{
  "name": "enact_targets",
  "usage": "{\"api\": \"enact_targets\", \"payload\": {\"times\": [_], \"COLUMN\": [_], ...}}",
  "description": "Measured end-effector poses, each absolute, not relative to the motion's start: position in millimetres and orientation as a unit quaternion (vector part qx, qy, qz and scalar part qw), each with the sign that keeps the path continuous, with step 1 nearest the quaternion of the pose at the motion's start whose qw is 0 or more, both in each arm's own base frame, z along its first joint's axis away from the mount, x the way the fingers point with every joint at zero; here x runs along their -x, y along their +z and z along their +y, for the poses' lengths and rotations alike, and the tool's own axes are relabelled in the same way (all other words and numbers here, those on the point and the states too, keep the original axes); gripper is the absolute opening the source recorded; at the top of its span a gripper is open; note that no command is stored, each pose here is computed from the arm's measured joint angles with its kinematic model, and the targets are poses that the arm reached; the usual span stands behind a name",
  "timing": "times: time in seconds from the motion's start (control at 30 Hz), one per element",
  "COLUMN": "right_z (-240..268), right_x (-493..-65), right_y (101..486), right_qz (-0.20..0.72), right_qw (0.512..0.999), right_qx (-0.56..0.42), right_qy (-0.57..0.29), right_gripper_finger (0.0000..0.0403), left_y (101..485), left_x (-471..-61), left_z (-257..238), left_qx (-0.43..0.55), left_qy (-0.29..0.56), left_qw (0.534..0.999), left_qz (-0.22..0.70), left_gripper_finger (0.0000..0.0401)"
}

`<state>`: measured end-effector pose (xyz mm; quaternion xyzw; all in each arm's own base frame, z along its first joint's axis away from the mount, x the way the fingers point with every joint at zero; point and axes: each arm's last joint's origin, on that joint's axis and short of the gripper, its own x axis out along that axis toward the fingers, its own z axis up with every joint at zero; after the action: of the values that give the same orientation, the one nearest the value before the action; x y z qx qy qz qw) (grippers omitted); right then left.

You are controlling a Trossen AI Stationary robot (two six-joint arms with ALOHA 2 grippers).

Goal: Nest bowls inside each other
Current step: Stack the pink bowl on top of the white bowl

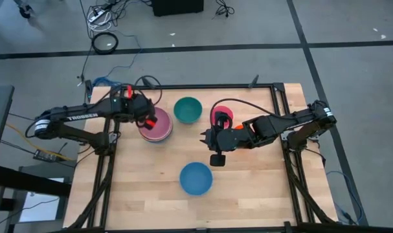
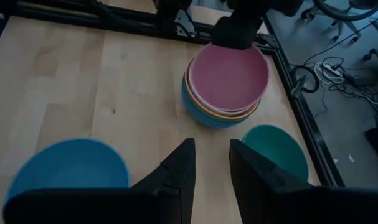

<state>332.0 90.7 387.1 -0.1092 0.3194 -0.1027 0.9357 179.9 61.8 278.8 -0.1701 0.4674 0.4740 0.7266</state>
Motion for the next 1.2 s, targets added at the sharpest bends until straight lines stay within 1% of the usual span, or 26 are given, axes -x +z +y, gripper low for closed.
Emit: {"api": "enact_targets", "payload": {"times": [0.17,0.33,0.63,0.77,0.87,0.97,1.1,1.2], "right_z": [89,86,83,83,82,81,81,82], "right_x": [-333,-333,-334,-334,-334,-334,-334,-334], "right_y": [387,387,387,387,387,387,387,387], "right_qz": [0.319,0.32,0.321,0.321,0.322,0.322,0.321,0.321], "right_qw": [0.936,0.935,0.934,0.934,0.934,0.934,0.934,0.934], "right_qx": [0.105,0.104,0.103,0.103,0.103,0.102,0.101,0.1], "right_qy": [-0.106,-0.111,-0.115,-0.115,-0.116,-0.117,-0.117,-0.117], "right_gripper_finger": [0.0087,0.0087,0.0087,0.0087,0.0087,0.0087,0.0087,0.0087], "left_y": [279,279,282,310,319,317,302,294], "left_x": [-179,-179,-176,-176,-177,-177,-179,-179], "left_z": [65,65,70,68,68,70,71,71], "left_qx": [0.176,0.174,0.164,0.165,0.156,0.156,0.157,0.163], "left_qy": [0.478,0.477,0.477,0.465,0.453,0.455,0.456,0.459], "left_qw": [0.723,0.723,0.721,0.76,0.77,0.768,0.756,0.753], "left_qz": [0.467,0.468,0.475,0.423,0.42,0.422,0.443,0.441], "left_gripper_finger": [0.0127,0.0149,0.0152,0.0152,0.0152,0.0152,0.0152,0.0152]}}
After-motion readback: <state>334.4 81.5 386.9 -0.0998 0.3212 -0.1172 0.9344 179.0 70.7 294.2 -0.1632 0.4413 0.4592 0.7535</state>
